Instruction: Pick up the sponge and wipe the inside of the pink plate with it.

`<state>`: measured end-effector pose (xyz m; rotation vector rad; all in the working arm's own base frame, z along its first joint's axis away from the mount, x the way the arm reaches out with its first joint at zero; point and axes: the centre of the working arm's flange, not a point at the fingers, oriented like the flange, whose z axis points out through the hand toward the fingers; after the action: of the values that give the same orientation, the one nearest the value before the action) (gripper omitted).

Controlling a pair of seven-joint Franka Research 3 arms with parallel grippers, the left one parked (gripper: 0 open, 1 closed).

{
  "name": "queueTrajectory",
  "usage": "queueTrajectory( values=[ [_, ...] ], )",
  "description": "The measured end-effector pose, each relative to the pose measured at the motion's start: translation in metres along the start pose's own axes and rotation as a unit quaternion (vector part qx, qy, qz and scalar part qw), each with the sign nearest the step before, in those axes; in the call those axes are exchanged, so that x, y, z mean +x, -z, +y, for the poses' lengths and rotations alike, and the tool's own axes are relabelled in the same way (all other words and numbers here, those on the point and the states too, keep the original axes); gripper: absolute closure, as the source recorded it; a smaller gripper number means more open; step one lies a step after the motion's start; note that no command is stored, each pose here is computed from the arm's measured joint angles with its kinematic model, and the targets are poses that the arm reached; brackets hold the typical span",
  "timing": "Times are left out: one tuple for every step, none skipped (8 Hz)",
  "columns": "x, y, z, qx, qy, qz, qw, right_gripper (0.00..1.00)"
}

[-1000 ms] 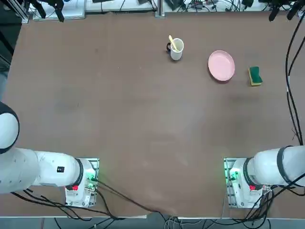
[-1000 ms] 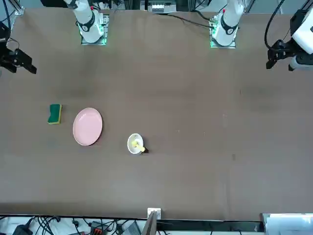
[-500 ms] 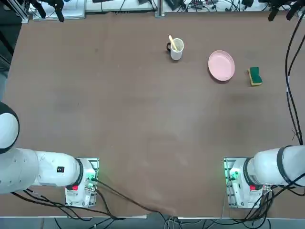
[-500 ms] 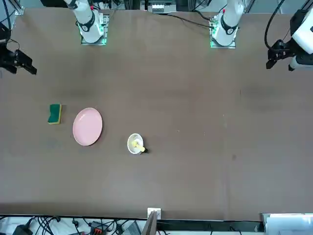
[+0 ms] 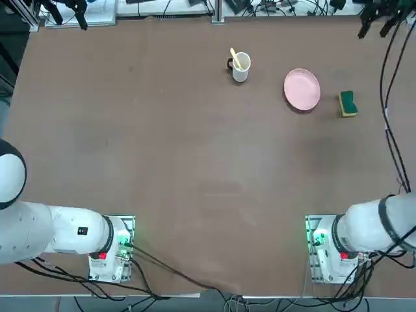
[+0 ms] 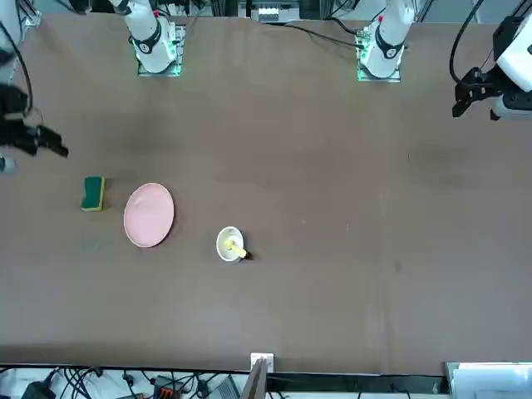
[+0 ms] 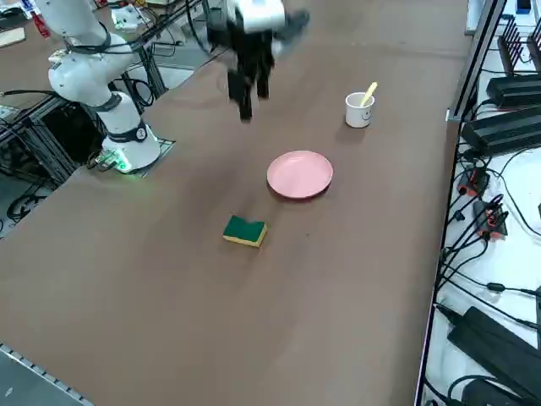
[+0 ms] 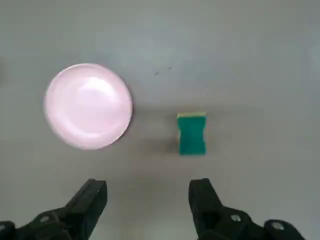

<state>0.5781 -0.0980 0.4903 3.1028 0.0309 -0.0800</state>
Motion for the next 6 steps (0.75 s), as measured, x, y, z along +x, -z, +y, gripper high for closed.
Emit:
queueTrajectory(
  values=[
    [0.001, -0.043, 0.021, 0.0, 0.005, 0.005, 1.0, 0.0],
    [-0.001, -0.085, 0.032, 0.001, 0.005, 0.003, 1.0, 0.0],
    [-0.003, -0.119, 0.037, 0.001, 0.005, 0.002, 1.0, 0.0],
    [-0.005, -0.148, 0.041, 0.001, 0.008, 0.004, 1.0, 0.0],
    [-0.008, -0.173, 0.045, 0.002, 0.012, -0.001, 1.0, 0.0],
    [-0.011, -0.197, 0.048, 0.005, 0.013, -0.013, 1.0, 0.0]
  ],
)
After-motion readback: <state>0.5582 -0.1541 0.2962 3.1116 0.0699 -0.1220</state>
